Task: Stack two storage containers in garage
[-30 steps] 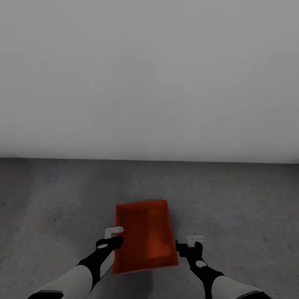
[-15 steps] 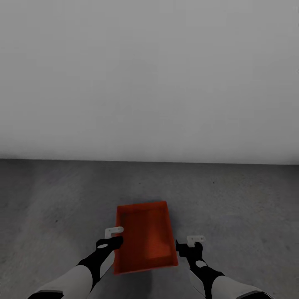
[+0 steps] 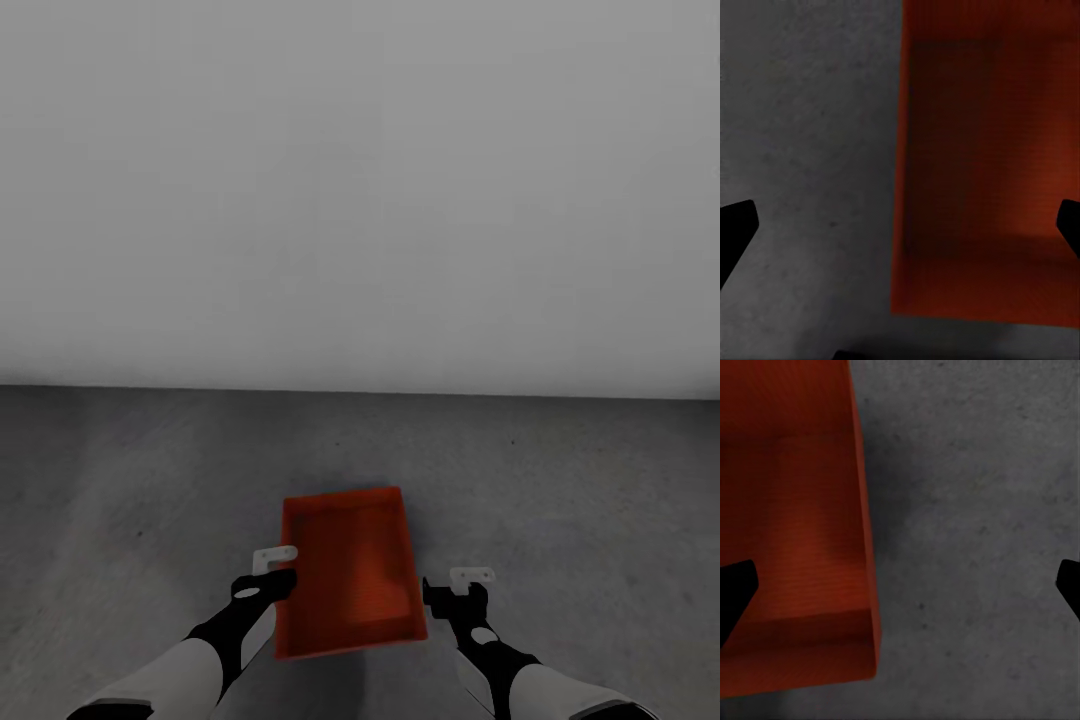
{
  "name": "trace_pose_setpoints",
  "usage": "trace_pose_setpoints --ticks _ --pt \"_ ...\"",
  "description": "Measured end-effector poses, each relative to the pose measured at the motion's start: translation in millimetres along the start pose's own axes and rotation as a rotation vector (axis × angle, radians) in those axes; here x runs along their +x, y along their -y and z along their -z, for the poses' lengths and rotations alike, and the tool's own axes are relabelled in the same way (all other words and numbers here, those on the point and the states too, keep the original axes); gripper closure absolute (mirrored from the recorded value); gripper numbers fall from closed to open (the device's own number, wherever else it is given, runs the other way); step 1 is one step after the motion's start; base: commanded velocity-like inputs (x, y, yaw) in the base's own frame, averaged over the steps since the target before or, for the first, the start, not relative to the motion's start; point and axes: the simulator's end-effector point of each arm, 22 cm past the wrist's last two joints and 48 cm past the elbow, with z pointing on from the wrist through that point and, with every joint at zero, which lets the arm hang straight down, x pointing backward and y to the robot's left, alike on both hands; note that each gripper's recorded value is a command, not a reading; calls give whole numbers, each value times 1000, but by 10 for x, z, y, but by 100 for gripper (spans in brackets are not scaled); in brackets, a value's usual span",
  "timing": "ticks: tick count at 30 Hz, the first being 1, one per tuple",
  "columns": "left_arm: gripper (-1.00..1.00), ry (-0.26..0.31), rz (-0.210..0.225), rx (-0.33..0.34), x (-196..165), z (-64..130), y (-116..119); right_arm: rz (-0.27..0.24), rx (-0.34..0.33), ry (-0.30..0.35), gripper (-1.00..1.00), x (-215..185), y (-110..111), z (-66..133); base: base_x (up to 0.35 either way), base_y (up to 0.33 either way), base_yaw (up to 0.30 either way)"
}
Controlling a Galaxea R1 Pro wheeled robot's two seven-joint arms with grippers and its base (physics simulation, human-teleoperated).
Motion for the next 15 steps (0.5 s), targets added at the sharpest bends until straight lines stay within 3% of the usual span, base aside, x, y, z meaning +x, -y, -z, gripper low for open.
trace_pose_setpoints --ticks 15 --pt "-100 -1 0 0 -77 214 -19 0 0 -1 -100 -117 8 197 0 0 0"
